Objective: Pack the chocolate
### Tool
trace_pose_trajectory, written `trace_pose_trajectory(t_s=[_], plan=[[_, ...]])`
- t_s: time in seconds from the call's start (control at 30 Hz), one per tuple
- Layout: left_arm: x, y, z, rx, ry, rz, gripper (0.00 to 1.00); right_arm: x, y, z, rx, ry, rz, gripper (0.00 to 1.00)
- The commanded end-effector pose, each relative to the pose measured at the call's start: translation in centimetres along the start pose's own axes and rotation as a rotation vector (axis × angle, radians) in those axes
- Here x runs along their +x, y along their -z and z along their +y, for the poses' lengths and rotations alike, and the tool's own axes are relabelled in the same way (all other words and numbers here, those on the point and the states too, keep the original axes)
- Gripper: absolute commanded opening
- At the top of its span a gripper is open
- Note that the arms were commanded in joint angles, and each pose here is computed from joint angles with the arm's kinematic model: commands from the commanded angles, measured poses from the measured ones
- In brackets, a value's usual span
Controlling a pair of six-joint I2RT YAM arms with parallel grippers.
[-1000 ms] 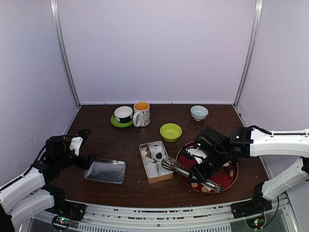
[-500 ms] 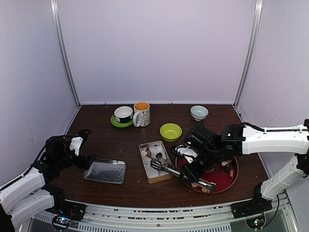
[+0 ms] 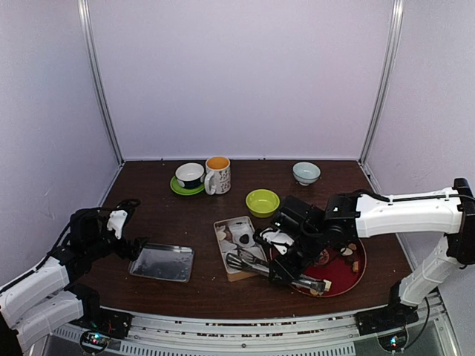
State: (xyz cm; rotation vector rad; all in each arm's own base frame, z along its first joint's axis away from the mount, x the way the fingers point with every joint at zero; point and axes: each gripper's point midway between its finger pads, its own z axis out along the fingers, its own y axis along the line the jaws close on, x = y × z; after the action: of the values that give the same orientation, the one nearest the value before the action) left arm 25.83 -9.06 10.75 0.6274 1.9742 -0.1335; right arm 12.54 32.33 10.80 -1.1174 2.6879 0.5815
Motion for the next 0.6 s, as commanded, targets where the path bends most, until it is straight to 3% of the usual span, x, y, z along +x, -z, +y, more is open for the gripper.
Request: trace_pose_trajectory(t_s=[0.0,0.57], plan=[[-1.2,0.1,0.2,-0.003,-0.015,-0.038,0.98,-1.3,0.4,0.7,-0.006,0.033,-0.033,0.40],[-1.1,0.1,0.2,-0.003,-0.014,-0.038,0.98,-2.4,1.5,1.0,0.001,0.042,-0.079,0.43]])
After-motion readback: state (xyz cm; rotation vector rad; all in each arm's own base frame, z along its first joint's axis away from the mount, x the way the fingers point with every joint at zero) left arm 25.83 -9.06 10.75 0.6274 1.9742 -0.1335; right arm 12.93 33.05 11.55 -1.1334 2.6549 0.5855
